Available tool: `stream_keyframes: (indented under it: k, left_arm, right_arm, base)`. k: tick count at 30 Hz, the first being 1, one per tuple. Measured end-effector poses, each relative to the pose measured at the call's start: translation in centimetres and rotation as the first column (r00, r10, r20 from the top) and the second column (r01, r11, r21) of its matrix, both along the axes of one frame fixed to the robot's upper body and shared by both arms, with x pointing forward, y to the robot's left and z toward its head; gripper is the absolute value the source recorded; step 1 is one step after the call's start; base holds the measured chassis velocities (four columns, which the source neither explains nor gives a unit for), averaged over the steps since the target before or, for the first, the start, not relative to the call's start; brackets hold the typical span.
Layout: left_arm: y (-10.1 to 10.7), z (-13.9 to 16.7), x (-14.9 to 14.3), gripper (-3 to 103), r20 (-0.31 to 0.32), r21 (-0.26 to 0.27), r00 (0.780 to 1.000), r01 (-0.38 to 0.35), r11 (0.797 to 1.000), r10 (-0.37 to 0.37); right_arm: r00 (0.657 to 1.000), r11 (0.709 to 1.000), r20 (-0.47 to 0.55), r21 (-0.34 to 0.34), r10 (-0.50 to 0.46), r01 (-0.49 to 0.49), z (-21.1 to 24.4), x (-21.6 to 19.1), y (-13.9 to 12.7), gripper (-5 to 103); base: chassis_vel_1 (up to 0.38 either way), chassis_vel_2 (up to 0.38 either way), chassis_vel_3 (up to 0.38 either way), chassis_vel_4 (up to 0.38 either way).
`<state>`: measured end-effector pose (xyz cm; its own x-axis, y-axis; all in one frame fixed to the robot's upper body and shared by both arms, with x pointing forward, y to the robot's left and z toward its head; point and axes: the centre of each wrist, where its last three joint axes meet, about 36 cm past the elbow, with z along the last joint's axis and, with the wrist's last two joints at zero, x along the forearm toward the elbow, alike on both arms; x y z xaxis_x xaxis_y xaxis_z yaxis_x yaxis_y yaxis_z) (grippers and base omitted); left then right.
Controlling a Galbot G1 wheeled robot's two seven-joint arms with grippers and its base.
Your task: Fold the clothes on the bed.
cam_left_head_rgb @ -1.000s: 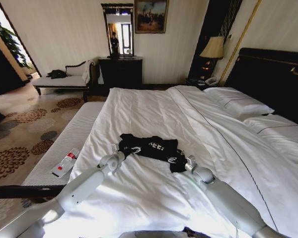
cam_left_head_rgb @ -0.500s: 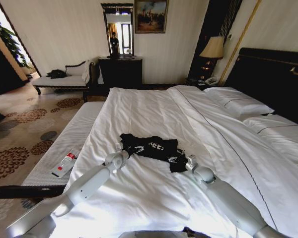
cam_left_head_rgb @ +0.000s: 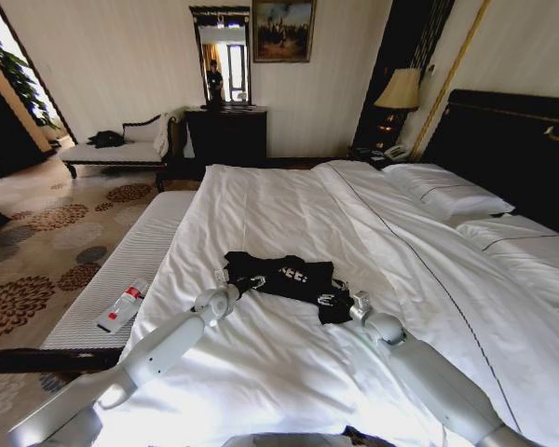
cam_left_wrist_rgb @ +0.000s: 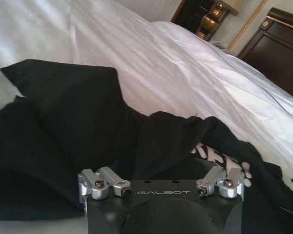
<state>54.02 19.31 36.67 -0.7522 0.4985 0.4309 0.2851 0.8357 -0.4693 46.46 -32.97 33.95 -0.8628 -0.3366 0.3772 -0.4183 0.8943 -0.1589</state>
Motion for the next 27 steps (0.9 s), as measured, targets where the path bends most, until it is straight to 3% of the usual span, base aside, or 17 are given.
stream_keyframes:
  k: [2, 5, 7, 9, 13, 15, 21, 27]
  left_arm:
    - [-0.1, -0.1, 0.3, 96, -0.004, -0.001, 1.000, -0.005, 1.000, 0.005]
    - [-0.3, -0.2, 0.5, 96, -0.007, -0.004, 1.000, -0.006, 1.000, 0.006]
    - [-0.7, -0.3, 0.8, 87, -0.009, -0.007, 1.000, -0.008, 1.000, 0.008]
    - [-0.8, -0.3, 0.9, 87, -0.009, -0.008, 1.000, -0.008, 1.000, 0.008]
    - [-1.0, -0.2, 1.1, 66, -0.001, -0.010, 1.000, -0.009, 1.000, 0.009]
    - [-1.0, -0.2, 1.1, 66, 0.000, -0.010, 1.000, -0.009, 1.000, 0.009]
    - [-0.9, -0.4, 1.2, 38, -0.007, -0.014, 1.000, -0.009, 1.000, 0.009]
    - [-0.8, -0.7, 1.3, 22, -0.015, -0.014, 1.000, -0.016, 1.000, 0.016]
  right_arm:
    - [1.000, 1.000, 0.000, 0.000, 0.000, 0.000, 0.0, 0.0, 0.0, 100]
    - [1.000, 1.000, 0.000, -0.001, 0.000, 0.000, 0.0, 0.0, 0.0, 100]
    - [1.000, 1.000, -0.001, -0.002, 0.000, 0.000, 0.0, 0.0, -0.1, 100]
    - [1.000, 1.000, -0.001, -0.003, -0.001, 0.001, 0.0, 0.0, -0.1, 100]
    - [1.000, 1.000, -0.002, -0.004, -0.002, 0.002, 0.0, -0.1, -0.2, 100]
    - [1.000, 1.000, -0.002, -0.003, -0.002, 0.002, 0.0, -0.1, -0.2, 100]
    - [1.000, 1.000, -0.002, -0.001, -0.005, 0.005, 0.1, -0.1, -0.3, 100]
    - [1.000, 1.000, -0.001, 0.022, -0.016, 0.016, 0.4, -0.1, -0.3, 100]
  base:
    - [0.000, 0.000, 0.000, 0.000]
    - [0.000, 0.000, 0.000, 0.000]
    - [0.000, 0.000, 0.000, 0.000]
    - [0.000, 0.000, 0.000, 0.000]
    - [0.000, 0.000, 0.000, 0.000]
    - [0.000, 0.000, 0.000, 0.000]
    - [0.000, 0.000, 0.000, 0.000]
    - [0.000, 0.000, 0.000, 0.000]
